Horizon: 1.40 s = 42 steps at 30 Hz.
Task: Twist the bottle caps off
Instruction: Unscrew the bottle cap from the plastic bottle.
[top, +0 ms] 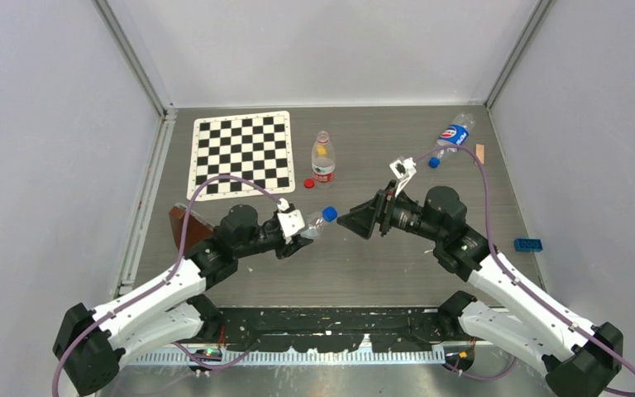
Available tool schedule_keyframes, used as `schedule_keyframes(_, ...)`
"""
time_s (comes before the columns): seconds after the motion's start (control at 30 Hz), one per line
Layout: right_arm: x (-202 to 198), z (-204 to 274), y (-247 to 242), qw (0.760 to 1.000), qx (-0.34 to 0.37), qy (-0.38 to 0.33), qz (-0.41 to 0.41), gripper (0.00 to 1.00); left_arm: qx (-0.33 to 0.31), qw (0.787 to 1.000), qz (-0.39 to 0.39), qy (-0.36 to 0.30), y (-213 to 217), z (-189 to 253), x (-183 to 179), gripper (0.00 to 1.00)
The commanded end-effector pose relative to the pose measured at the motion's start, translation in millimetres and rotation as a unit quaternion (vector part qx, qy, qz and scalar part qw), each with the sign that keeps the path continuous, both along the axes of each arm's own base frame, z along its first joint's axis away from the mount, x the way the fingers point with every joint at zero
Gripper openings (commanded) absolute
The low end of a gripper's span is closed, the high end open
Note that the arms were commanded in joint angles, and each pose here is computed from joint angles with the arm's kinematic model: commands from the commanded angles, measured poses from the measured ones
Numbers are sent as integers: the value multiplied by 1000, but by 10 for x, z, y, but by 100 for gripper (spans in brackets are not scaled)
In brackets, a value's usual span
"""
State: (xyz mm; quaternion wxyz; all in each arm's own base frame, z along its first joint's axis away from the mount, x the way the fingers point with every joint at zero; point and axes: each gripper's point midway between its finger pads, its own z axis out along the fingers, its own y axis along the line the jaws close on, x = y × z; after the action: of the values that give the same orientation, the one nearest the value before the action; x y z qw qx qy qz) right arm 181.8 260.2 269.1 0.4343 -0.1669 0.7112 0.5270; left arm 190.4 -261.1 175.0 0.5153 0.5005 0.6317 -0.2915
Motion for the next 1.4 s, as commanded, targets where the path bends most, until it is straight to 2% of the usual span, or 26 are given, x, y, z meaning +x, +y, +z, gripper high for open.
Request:
schedule_keyframes(0.0, 216, 113, 26, 995, 0, 80, -55, 78, -30, 996, 36, -71, 9, 260, 152, 1)
schedule_keyframes(0.23, 325, 116, 186, 993, 22, 104, -43, 69, -4, 996, 45, -76, 24, 175, 192, 1)
schedule_keyframes(0.57, 359, 65, 291, 994, 27, 106, -22, 65, -1, 997, 30, -72, -57, 191, 158, 1)
schedule_keyframes(0.93, 313, -56, 362, 994, 9, 109, 11, 39, -5, 997, 23, -71, -65, 193, 117, 1)
schedule_keyframes(1.37, -9, -120, 378, 993, 5, 53, 106, 26, 11, 1000, 6, 3, -189, 99, 66, 1)
